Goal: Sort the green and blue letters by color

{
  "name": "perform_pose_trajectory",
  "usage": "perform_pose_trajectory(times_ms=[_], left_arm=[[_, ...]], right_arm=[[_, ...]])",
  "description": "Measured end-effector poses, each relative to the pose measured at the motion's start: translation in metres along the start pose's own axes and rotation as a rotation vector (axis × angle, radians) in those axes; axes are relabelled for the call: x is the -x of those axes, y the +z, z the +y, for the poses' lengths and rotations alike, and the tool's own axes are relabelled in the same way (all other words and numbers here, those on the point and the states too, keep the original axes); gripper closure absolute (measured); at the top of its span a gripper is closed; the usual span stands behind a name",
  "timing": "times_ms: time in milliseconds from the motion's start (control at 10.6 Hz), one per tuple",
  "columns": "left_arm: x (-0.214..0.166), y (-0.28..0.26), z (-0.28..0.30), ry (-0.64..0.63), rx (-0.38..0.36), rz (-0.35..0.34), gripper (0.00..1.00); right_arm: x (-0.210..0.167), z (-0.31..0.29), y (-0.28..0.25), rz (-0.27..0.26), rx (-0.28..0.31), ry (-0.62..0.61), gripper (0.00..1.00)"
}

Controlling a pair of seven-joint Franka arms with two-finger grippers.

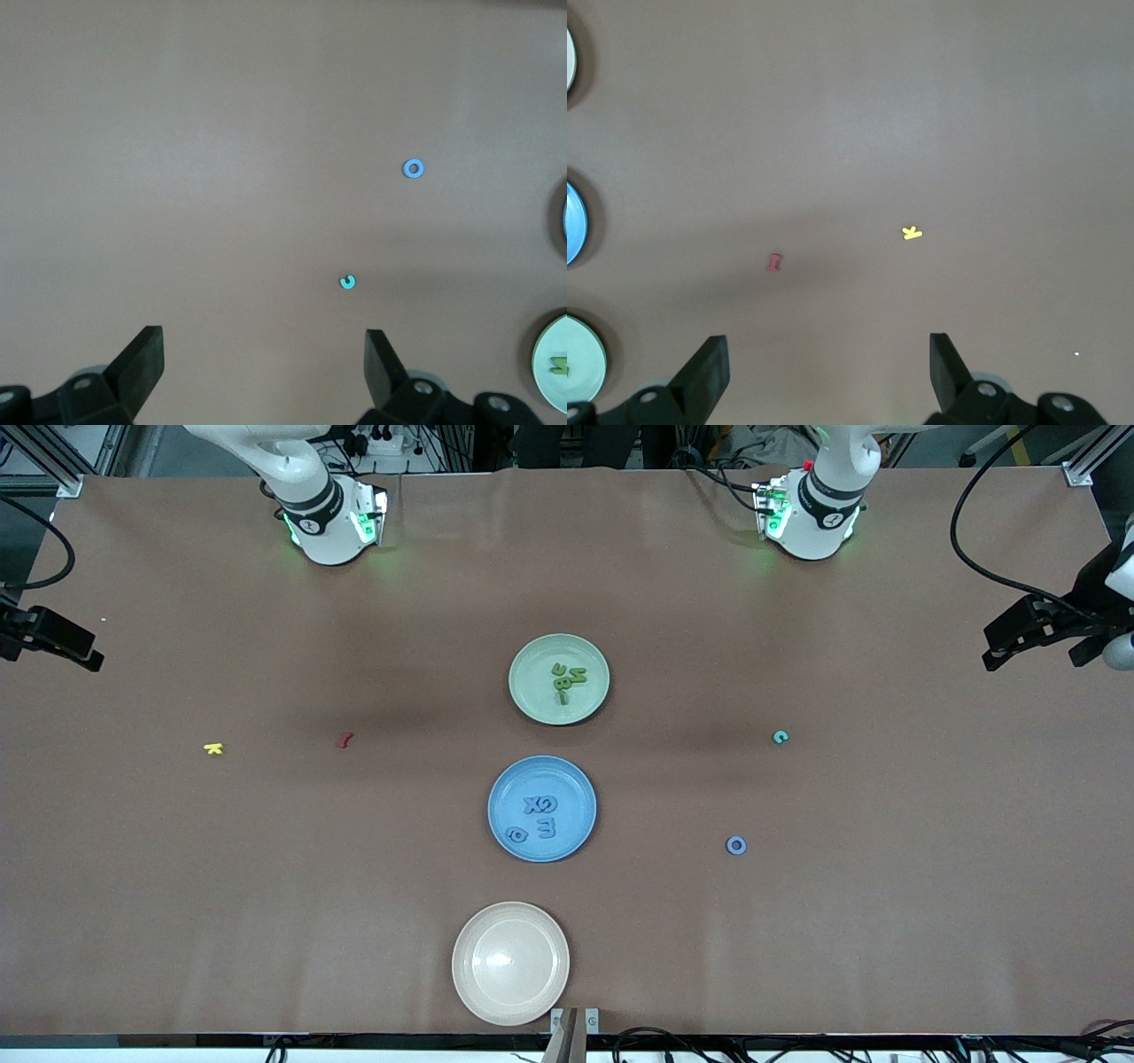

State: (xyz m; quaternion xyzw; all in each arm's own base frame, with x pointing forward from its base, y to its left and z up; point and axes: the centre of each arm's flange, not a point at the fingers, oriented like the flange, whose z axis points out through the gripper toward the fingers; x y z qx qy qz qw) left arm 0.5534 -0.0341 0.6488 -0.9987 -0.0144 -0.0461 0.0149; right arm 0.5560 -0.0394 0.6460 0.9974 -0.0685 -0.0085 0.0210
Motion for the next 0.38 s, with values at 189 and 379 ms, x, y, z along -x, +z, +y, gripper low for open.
perform_pose_trajectory(times_ms=[189,379], left_arm=[[0.0005,-0.0001,0.0039,0.001,0.025,-0.004,0.0],[0.0011,0.0002,0.006,0.0,0.045,-0.01,0.0]], right_arm=[[-0.001,0.003,-0.0003,0.006,0.0,0.006,0.0],[-0.002,0.0068,-0.0004,0.012,-0.001,0.012,0.0]])
